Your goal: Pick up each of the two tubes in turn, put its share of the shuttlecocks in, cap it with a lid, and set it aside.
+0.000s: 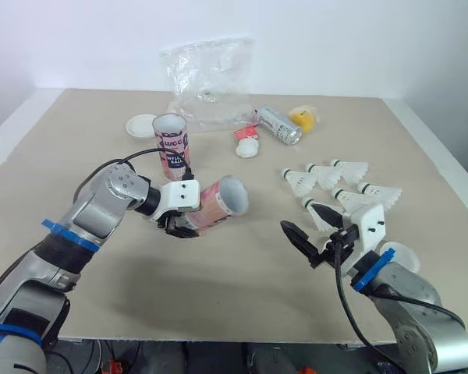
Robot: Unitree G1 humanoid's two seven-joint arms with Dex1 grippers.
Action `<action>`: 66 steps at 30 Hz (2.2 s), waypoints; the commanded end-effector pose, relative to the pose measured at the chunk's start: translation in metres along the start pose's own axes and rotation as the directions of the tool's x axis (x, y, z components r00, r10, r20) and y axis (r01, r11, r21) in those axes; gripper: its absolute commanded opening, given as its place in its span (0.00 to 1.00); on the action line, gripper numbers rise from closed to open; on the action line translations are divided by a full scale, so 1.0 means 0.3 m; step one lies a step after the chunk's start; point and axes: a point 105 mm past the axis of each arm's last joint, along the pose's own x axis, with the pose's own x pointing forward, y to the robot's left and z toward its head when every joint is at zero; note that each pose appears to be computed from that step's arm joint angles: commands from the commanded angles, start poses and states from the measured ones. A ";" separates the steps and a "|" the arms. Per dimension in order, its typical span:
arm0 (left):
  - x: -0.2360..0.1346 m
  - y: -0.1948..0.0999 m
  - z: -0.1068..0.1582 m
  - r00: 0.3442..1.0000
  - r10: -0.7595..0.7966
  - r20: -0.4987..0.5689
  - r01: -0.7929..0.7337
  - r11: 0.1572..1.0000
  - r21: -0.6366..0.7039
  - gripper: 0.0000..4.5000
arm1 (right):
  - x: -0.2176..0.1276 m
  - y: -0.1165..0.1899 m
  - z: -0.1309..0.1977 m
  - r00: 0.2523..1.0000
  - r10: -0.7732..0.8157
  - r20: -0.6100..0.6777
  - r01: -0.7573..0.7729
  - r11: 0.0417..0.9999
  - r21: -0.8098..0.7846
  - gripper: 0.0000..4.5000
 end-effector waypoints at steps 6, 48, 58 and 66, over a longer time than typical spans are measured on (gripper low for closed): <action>0.064 -0.014 0.069 0.994 -0.103 -0.037 0.105 0.993 0.053 0.74 | -0.046 -0.085 -0.007 0.977 -0.211 -0.018 0.211 0.977 0.038 1.00; 0.132 -0.118 0.133 0.995 -0.089 0.040 0.092 0.993 -0.078 0.73 | 0.130 -0.199 -0.125 0.972 -0.208 -0.106 0.218 0.972 0.083 0.01; 0.139 -0.089 0.137 0.994 -0.082 0.070 0.089 0.991 -0.104 0.73 | 0.084 -0.155 -0.003 0.994 -0.105 -0.042 0.102 0.992 -0.074 0.01; 0.149 -0.087 0.146 0.990 -0.113 0.086 0.121 0.988 -0.098 0.73 | -0.031 -0.009 0.268 0.944 0.324 -0.062 -0.293 0.735 -0.611 0.01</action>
